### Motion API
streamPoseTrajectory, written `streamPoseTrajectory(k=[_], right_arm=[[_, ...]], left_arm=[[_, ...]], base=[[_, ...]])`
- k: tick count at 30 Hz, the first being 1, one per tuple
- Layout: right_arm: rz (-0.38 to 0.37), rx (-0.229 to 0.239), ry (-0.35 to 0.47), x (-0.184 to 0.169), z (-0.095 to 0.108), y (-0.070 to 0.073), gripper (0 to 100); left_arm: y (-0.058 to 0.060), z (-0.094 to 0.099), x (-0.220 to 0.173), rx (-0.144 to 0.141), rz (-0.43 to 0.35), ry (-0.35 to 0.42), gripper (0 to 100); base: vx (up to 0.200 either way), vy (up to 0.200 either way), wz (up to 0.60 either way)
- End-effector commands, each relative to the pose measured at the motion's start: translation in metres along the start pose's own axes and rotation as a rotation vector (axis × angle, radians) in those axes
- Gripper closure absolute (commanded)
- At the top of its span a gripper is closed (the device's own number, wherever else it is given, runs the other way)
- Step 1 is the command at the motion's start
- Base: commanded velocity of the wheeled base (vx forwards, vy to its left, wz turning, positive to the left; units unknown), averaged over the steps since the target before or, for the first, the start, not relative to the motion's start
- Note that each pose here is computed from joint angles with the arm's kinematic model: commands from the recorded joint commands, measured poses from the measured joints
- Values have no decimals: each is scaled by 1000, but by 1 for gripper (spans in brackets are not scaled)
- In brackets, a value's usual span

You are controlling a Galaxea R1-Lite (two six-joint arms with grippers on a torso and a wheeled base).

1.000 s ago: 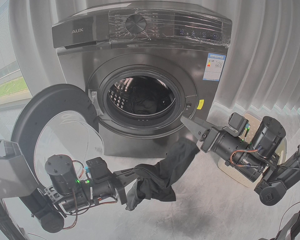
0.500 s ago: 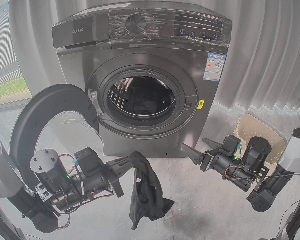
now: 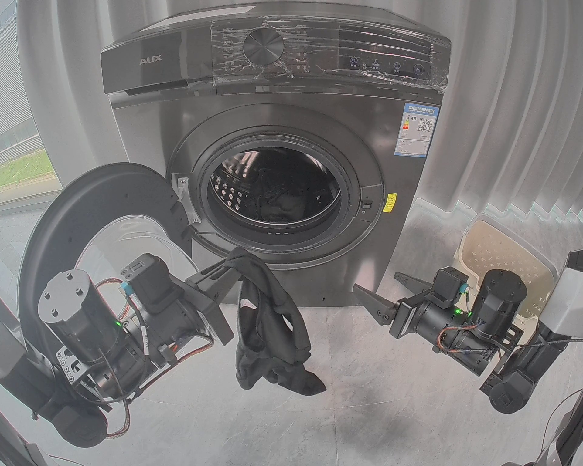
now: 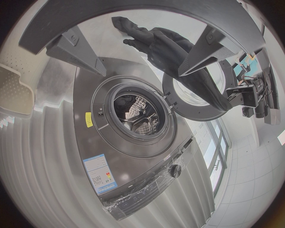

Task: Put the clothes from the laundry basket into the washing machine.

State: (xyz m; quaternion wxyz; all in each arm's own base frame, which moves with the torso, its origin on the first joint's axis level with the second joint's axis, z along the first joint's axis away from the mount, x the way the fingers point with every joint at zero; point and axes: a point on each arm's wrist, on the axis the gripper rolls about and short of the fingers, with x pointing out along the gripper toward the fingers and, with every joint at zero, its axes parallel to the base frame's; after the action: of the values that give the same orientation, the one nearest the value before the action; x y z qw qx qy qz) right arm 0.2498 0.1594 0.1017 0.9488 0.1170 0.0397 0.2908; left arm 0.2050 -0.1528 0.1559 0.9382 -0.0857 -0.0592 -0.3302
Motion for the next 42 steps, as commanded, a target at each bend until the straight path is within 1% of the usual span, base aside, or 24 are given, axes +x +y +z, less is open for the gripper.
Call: streamPoseTrajectory(k=[1, 3, 7, 12, 15, 16, 18, 22, 24, 28, 29, 30, 34, 35, 36, 39, 42], right_arm=[[19, -28, -8, -4, 4, 5, 0], [15, -48, -1, -5, 3, 3, 0], [27, -51, 5, -6, 2, 2, 0], [52, -49, 20, -6, -1, 6, 0], [107, -48, 40, -6, -6, 17, 0], [115, -48, 45, -6, -7, 19, 0], [151, -52, 90, -3, -20, 29, 0], [217, -81, 128, 1, -34, 45, 0], [248, -89, 116, 9, -36, 51, 0], [285, -93, 106, 18, -40, 61, 0], [285, -93, 106, 18, -40, 61, 0], [300, -99, 92, 27, -41, 63, 0], [339, -108, 72, 41, -44, 66, 0], [339, -108, 72, 41, -44, 66, 0], [353, -113, 71, 48, -48, 67, 0], [364, -114, 80, 53, -55, 69, 0], [356, -116, 88, 62, -64, 67, 0]], left_arm=[[0, 3, -1, 1, 20, -12, 100], [0, 1, 0, 0, 25, -8, 100], [0, 2, 1, 0, 26, -13, 100], [-1, 6, 3, 1, 16, -30, 100], [-7, 11, 9, -10, -6, -60, 100], [-7, 12, 10, -10, -8, -66, 100], [-9, 18, 15, -13, -15, -96, 100], [-9, 19, 15, -20, -19, -100, 100], [-10, 19, 15, -33, -21, -100, 100], [-14, 20, 16, -41, -37, -105, 100], [-14, 20, 16, -41, -37, -105, 100], [-16, 21, 15, -42, -44, -109, 100], [-16, 23, 15, -44, -48, -116, 100], [-17, 24, 15, -44, -51, -118, 100], [-17, 24, 15, -44, -52, -120, 100], [-18, 24, 15, -45, -59, -120, 100], [-19, 25, 16, -45, -60, -125, 100]], base=[[0, 0, 0], [0, 0, 0], [0, 0, 0], [0, 0, 0], [0, 0, 0], [0, 0, 0], [0, 0, 0], [0, 0, 0], [0, 0, 0], [0, 0, 0], [0, 0, 0], [0, 0, 0], [0, 0, 0], [0, 0, 0], [0, 0, 0], [0, 0, 0], [0, 0, 0]])
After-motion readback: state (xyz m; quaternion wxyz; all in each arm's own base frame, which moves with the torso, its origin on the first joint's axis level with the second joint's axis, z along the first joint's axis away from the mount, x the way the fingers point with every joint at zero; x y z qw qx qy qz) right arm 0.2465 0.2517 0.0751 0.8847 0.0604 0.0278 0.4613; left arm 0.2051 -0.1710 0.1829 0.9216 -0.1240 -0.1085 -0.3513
